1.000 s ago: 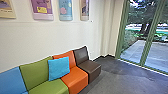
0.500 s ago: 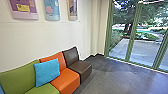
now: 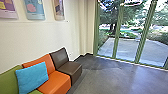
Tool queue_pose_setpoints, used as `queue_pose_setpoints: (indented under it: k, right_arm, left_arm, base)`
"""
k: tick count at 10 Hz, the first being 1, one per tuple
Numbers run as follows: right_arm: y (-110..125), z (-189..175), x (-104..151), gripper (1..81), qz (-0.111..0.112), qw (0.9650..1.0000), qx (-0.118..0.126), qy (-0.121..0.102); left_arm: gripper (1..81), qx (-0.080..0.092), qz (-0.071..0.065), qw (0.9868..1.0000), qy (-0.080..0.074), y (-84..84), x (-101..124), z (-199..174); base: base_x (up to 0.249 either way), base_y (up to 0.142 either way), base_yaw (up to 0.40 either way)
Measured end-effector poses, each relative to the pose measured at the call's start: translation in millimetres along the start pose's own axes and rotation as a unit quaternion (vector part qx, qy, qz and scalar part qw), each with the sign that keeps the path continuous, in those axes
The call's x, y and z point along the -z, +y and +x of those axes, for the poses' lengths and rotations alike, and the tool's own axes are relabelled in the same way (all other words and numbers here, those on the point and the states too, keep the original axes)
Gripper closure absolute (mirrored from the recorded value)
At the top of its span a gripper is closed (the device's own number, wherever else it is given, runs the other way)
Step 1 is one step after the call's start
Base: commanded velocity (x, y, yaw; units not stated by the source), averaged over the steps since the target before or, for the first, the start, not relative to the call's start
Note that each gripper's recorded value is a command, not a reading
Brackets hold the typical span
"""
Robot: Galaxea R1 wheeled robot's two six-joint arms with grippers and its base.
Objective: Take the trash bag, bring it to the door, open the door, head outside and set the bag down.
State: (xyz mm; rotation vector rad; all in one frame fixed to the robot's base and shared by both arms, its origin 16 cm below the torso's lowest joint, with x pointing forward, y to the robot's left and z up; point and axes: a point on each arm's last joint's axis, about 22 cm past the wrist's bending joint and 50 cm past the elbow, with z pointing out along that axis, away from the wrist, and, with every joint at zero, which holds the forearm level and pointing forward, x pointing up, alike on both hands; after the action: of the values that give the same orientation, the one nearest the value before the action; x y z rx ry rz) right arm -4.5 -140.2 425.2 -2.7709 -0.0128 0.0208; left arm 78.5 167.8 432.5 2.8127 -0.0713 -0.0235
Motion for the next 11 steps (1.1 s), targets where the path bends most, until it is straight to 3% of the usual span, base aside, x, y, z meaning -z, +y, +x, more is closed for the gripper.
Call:
queue_pose_setpoints:
  k: [3, 11]
  right_arm:
    - [-8.9, -1.8, -2.3, 1.0, 0.005, 0.9999, 0.012, -0.002]
    - [-4.1, -7.7, -2.0, 1.0, 0.000, 0.9999, 0.009, -0.004]
  left_arm:
    - [81.1, 0.000, 0.000, 1.0000, 0.001, 0.0, 0.0, 0.4]
    - [81.1, -0.002, 0.001, 1.0000, 0.000, -1.1, 0.1, -0.3]
  base:
    - [0.000, 0.000, -0.341]
    - [0.000, 0.000, -0.341]
